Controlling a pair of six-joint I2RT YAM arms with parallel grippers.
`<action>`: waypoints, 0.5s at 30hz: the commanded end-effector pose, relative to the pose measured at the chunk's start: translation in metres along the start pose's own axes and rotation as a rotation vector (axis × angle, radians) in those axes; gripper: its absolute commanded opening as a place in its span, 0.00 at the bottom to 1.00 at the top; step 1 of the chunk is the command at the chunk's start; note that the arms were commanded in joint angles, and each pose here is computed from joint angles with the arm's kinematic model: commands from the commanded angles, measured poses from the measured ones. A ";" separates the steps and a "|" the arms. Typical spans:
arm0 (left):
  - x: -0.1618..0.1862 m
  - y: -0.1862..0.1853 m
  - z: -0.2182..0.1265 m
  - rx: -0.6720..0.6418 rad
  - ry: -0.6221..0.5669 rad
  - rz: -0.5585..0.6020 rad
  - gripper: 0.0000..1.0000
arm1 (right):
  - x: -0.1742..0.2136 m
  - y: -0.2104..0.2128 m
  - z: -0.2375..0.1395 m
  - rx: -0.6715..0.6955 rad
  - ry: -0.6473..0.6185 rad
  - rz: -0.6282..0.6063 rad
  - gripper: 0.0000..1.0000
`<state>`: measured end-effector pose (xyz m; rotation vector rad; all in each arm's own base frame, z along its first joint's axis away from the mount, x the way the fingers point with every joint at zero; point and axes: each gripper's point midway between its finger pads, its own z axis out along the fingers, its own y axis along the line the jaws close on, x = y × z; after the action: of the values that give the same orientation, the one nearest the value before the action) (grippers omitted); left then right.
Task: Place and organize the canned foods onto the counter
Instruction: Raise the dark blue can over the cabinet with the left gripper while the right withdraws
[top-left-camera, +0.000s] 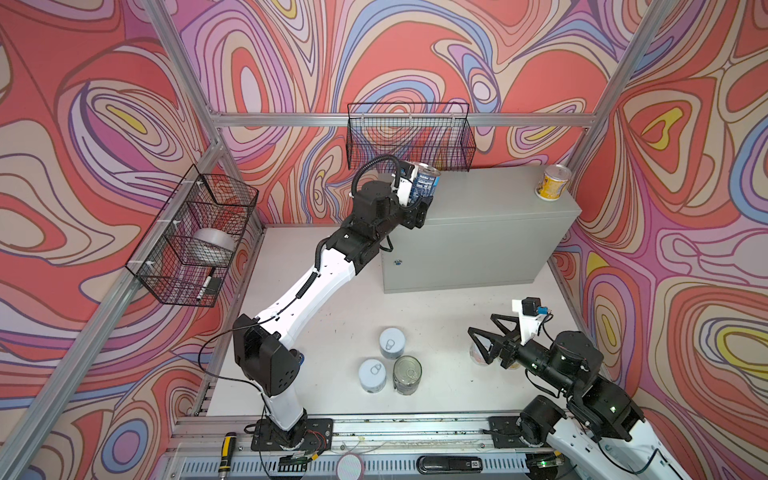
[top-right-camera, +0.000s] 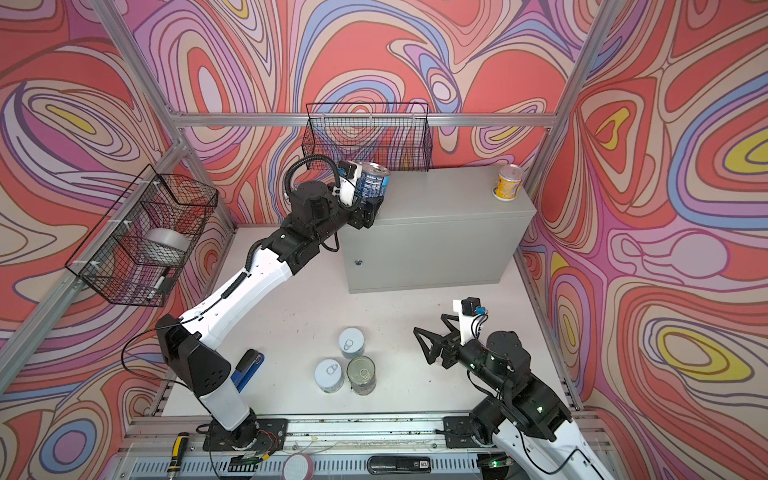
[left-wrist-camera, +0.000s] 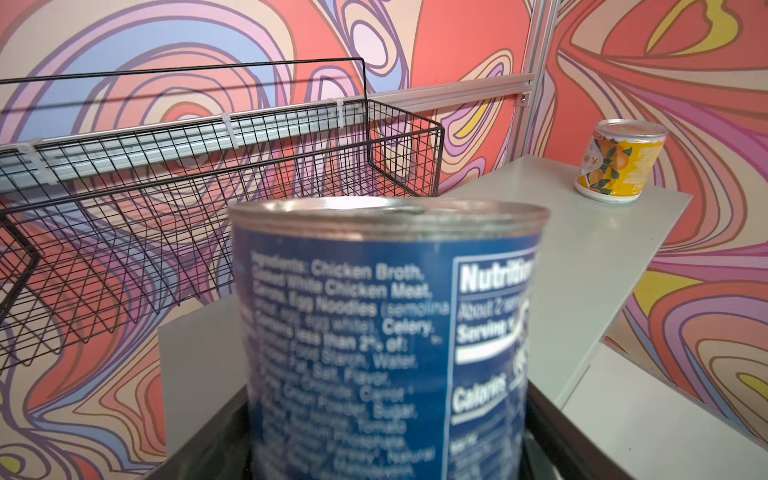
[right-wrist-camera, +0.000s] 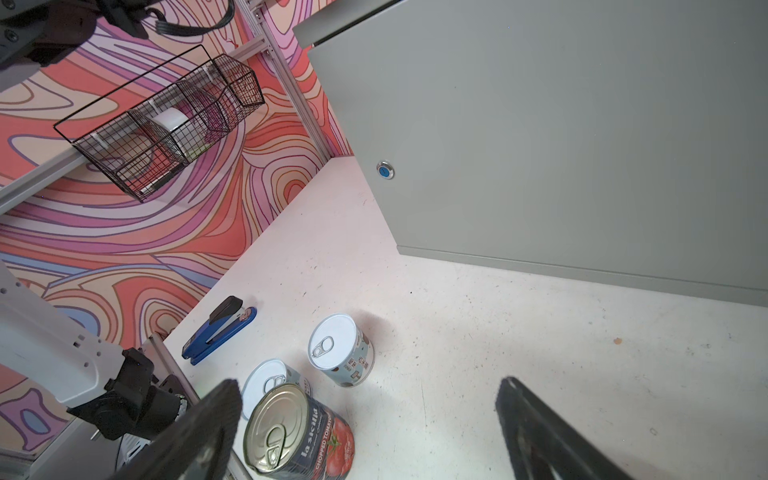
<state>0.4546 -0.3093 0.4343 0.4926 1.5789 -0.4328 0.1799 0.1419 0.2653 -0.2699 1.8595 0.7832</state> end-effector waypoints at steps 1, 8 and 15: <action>-0.088 0.011 -0.019 -0.009 -0.278 -0.023 0.35 | -0.001 -0.001 0.002 0.006 -0.001 -0.012 0.99; -0.075 0.027 -0.008 -0.030 -0.264 -0.028 0.35 | -0.002 -0.003 0.000 0.017 -0.011 -0.010 0.98; -0.060 0.043 0.006 -0.025 -0.251 -0.029 0.34 | -0.001 -0.002 0.002 0.014 0.008 -0.003 0.98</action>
<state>0.4894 -0.2889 0.4334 0.4259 1.5495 -0.4423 0.1816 0.1415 0.2638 -0.2646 1.8666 0.7745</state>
